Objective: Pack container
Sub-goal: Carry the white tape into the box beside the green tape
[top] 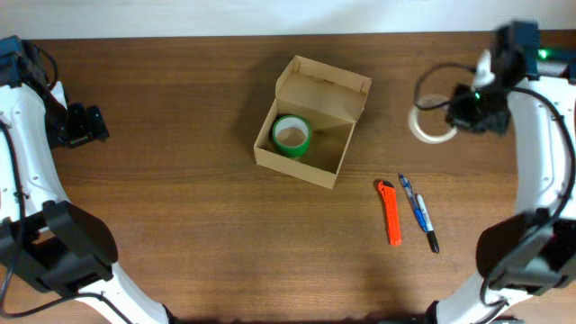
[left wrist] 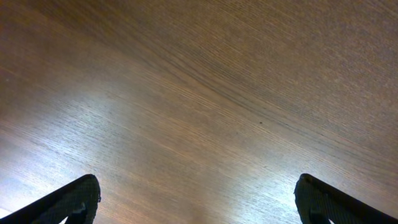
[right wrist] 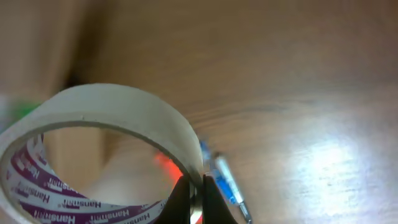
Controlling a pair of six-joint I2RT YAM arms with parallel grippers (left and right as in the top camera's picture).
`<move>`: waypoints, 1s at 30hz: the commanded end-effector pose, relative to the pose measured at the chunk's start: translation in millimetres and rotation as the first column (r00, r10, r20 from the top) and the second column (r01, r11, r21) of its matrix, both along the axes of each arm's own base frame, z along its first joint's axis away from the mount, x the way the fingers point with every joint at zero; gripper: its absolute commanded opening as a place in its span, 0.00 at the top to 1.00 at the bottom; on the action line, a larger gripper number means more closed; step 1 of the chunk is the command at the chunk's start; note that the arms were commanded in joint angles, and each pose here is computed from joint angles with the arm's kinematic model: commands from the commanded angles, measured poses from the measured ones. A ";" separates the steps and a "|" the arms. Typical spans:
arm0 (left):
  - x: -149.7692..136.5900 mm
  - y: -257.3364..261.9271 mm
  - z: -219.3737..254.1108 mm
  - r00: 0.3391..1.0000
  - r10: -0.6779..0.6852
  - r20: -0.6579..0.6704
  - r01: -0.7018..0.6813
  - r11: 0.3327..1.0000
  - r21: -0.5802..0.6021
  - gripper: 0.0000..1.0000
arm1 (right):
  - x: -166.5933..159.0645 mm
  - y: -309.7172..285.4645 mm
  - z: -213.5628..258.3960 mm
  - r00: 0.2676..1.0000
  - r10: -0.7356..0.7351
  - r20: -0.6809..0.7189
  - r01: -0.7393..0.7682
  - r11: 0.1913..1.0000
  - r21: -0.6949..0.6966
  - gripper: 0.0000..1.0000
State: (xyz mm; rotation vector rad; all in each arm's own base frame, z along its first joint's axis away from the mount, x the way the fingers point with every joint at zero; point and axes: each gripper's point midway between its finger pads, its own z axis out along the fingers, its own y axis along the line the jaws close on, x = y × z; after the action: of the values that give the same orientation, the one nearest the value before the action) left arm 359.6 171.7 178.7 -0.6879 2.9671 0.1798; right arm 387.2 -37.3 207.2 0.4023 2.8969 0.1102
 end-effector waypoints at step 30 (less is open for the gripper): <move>-0.1 -0.8 -3.9 1.000 -0.008 -0.004 0.008 1.000 -0.016 0.00 | 34.1 219.8 -75.7 0.847 0.525 -0.086 -0.531 0.841 -0.104 0.96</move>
State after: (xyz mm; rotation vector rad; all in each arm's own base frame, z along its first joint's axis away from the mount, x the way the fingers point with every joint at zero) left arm 359.6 171.5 178.7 -0.6885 2.9673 0.1785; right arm 416.4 187.2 155.3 -0.4485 2.9159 0.0506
